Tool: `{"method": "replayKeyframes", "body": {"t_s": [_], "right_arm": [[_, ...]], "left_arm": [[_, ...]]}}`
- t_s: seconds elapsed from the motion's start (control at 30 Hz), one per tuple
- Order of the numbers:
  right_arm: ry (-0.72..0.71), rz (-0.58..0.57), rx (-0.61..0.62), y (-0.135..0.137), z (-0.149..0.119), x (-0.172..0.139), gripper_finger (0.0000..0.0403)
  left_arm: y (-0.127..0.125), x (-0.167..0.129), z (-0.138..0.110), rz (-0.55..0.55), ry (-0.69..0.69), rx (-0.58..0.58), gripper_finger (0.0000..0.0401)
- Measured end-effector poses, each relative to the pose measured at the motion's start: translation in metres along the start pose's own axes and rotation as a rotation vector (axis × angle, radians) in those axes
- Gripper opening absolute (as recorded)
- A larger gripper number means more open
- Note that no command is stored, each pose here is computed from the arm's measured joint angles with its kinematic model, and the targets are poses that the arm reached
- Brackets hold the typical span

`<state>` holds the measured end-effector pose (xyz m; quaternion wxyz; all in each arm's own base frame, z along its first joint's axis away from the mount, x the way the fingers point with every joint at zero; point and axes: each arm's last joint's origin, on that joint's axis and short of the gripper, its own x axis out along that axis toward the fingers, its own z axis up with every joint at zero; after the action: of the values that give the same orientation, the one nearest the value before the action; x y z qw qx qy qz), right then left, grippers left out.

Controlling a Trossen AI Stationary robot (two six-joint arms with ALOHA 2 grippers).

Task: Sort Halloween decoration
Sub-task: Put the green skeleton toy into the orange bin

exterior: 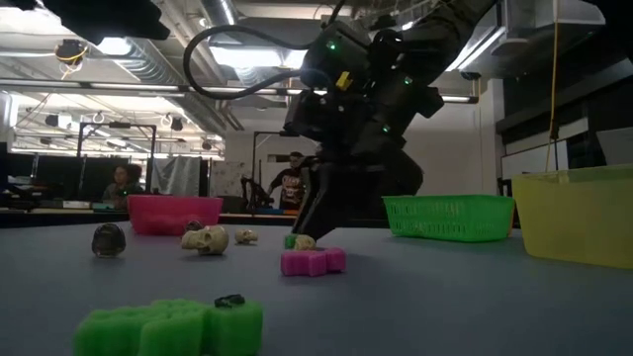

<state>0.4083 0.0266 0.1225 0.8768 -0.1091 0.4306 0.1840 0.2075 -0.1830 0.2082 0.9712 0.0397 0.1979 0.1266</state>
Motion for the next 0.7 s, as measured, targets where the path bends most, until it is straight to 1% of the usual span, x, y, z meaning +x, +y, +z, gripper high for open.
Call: {"method": "replayKeyframes", "body": {"t_s": [0.1, 0.2, 0.37, 0.47, 0.6, 0.7], "right_arm": [[-0.003, -0.002, 0.012, 0.000, 0.000, 0.000, 0.0048], [-0.002, -0.004, 0.030, 0.000, 0.000, 0.000, 0.0034], [-0.012, 0.010, 0.085, 0.000, 0.001, 0.000, 0.0045], [-0.035, 0.066, 0.140, 0.000, 0.007, -0.001, 0.0053], [-0.109, 0.138, 0.226, -0.002, 0.027, -0.007, 0.0052], [-0.149, 0.179, 0.336, -0.004, 0.042, -0.013, 0.0048]], "left_arm": [[-0.001, 0.000, 0.000, -0.029, 0.016, 0.002, 0.0144], [-0.001, 0.000, -0.001, -0.049, 0.026, 0.003, 0.0144], [-0.002, 0.000, -0.001, -0.063, 0.033, 0.003, 0.0144], [-0.001, 0.001, -0.001, -0.059, 0.034, 0.002, 0.0144], [0.001, 0.004, 0.000, -0.044, 0.035, 0.000, 0.0144], [0.004, 0.008, 0.002, -0.031, 0.034, 0.075, 0.0144]]}}
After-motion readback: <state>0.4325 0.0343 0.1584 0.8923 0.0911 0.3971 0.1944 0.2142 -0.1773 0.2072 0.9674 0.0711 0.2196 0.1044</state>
